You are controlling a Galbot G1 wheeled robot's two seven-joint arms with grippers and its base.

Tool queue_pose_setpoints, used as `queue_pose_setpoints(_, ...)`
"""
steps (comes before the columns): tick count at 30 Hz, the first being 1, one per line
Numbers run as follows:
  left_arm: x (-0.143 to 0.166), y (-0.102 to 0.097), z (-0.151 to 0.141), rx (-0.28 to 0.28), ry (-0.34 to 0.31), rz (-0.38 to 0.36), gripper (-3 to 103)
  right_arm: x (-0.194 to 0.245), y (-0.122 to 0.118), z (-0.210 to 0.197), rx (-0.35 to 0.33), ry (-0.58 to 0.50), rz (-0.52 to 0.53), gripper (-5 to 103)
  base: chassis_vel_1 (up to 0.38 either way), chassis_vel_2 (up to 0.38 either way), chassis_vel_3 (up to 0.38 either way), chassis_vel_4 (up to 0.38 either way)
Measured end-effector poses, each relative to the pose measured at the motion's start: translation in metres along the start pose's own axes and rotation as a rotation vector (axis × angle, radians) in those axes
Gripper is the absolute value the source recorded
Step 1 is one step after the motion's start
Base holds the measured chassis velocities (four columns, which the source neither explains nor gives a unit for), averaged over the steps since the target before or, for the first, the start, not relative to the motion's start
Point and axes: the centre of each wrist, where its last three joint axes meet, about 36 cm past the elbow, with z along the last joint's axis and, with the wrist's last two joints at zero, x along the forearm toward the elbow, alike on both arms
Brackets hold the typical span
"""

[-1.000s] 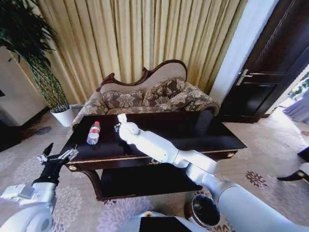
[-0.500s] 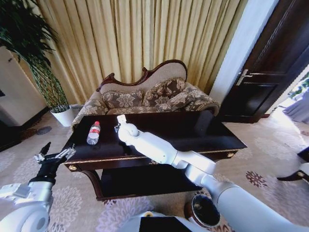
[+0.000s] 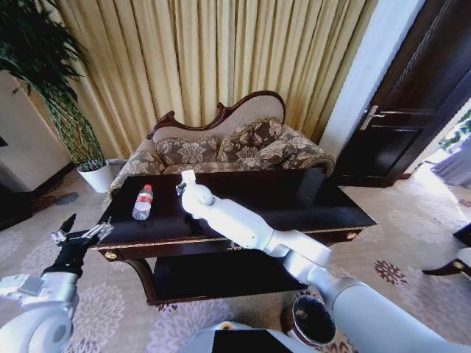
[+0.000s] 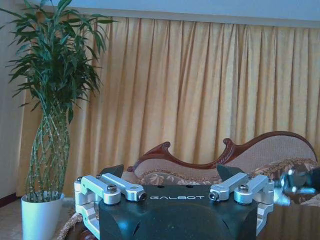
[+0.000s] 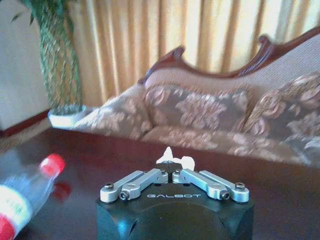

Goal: Move to the front of the table and place the trash on the table into the trash bin.

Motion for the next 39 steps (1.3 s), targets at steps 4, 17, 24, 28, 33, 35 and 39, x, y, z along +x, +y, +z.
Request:
queue_pose_setpoints(4,-0.003,0.001,0.002,0.000,0.001,0.009,100,0.005,-0.013,-0.008,-0.010,-0.032,0.028,0,0.000,0.000,0.000,0.000)
queue_pose_setpoints(17,-0.020,0.002,0.007,0.008,0.012,0.063,100,0.024,-0.159,-0.010,-0.010,-0.169,0.199,0,0.000,0.000,0.000,0.000)
queue_pose_setpoints(24,-0.025,0.001,0.008,0.020,0.018,0.105,100,0.044,-0.229,0.013,-0.026,-0.297,0.173,0,0.000,0.000,0.000,0.000)
queue_pose_setpoints(28,-0.029,0.000,0.010,0.023,0.023,0.125,100,0.054,-0.250,0.028,-0.024,-0.324,0.168,0,0.000,0.000,0.000,0.000)
queue_pose_setpoints(33,-0.038,-0.001,0.015,0.037,0.038,0.175,100,0.084,-0.300,0.075,-0.002,-0.341,0.145,0,0.000,0.000,0.000,0.000)
queue_pose_setpoints(35,-0.039,-0.002,0.016,0.038,0.039,0.181,100,0.092,-0.309,0.083,-0.001,-0.336,0.132,0,0.000,0.000,0.000,0.000)
queue_pose_setpoints(39,-0.044,-0.005,0.017,0.044,0.041,0.201,100,0.129,-0.346,0.103,0.008,-0.339,0.098,0,0.000,0.000,0.000,0.000)
